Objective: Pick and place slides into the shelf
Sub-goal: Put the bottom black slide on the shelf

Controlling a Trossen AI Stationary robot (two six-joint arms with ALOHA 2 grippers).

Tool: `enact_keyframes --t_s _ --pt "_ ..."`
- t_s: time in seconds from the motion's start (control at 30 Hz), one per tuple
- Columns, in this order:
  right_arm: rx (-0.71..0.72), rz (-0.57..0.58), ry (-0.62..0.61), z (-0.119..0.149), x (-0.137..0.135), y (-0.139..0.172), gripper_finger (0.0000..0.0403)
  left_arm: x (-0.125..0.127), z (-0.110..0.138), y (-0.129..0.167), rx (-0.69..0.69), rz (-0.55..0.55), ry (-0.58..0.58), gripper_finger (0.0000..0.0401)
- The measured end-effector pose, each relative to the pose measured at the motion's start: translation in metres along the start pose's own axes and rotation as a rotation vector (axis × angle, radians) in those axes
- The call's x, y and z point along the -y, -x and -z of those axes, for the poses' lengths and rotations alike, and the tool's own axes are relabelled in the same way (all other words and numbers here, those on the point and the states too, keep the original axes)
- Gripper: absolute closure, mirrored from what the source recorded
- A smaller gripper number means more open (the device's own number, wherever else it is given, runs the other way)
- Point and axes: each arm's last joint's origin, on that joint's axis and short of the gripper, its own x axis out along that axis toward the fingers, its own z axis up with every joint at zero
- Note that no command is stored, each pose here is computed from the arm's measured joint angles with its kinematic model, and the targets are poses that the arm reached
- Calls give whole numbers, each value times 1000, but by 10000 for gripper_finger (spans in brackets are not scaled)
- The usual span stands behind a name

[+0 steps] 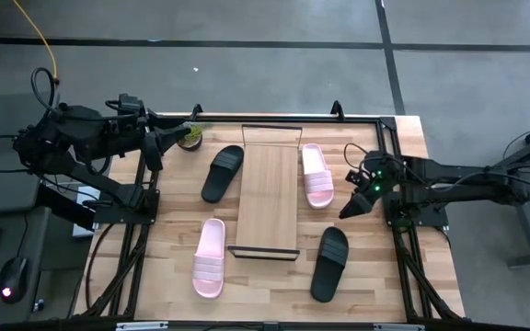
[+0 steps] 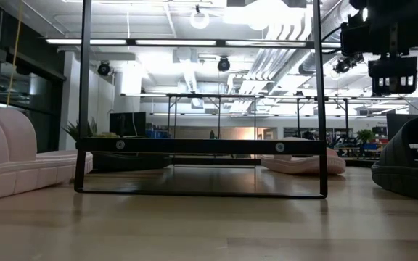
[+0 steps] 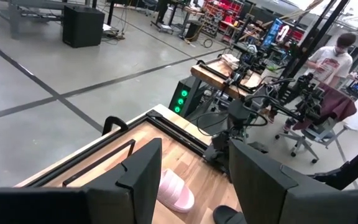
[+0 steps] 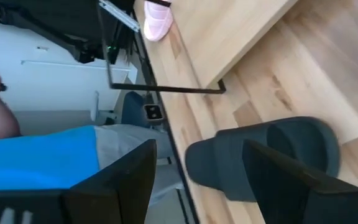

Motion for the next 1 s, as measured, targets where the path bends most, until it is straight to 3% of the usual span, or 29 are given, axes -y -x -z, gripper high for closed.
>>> enact_keyframes --t_s 0.43,0.63,1.0 --pt "-7 22 -43 8 28 -14 174 0 0 0 0 -1 -23 229" --pt "-7 -3 -38 9 28 -18 174 0 0 0 0 -1 -23 229" --pt "-53 53 -16 21 23 -30 174 0 0 0 0 -1 -24 229"
